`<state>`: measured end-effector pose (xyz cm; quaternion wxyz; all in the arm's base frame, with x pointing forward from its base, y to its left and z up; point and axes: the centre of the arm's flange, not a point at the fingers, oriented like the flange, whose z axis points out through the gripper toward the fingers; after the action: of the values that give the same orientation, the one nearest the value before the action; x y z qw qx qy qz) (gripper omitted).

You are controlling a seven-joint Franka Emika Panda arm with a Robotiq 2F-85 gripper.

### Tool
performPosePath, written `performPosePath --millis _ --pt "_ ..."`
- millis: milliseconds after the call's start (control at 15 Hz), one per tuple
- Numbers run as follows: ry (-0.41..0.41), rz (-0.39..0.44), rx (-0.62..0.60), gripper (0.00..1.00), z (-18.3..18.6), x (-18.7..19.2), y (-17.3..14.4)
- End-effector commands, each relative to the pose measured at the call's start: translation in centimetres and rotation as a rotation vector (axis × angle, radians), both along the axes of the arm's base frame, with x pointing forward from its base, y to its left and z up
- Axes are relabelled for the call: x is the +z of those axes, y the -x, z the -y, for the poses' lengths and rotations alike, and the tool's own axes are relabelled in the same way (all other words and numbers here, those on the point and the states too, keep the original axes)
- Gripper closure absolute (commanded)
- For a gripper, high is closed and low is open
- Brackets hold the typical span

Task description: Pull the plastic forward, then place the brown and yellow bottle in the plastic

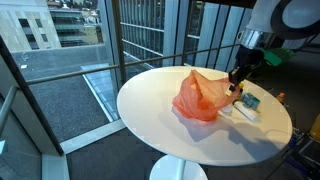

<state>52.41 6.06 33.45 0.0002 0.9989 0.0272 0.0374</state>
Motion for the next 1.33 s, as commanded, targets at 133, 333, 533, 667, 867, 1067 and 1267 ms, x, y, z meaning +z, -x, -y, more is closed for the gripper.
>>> performPosePath --millis 133,333,533,667,867,1067,1267 --pt "-0.038 -0.044 0.004 0.98 2.0 1.6 5.9" --pt "-0.053 -0.07 0.002 0.98 2.7 2.1 8.1" --pt "-0.052 -0.089 -0.005 0.98 3.5 2.2 9.6" --pt "-0.05 -0.096 -0.019 0.97 4.0 2.2 10.1" --pt "-0.047 -0.081 -0.037 0.7 4.7 2.3 10.0" --pt "-0.056 -0.052 -0.055 0.46 5.3 2.8 9.4" --pt "-0.051 -0.023 -0.081 0.23 6.1 3.4 9.1"
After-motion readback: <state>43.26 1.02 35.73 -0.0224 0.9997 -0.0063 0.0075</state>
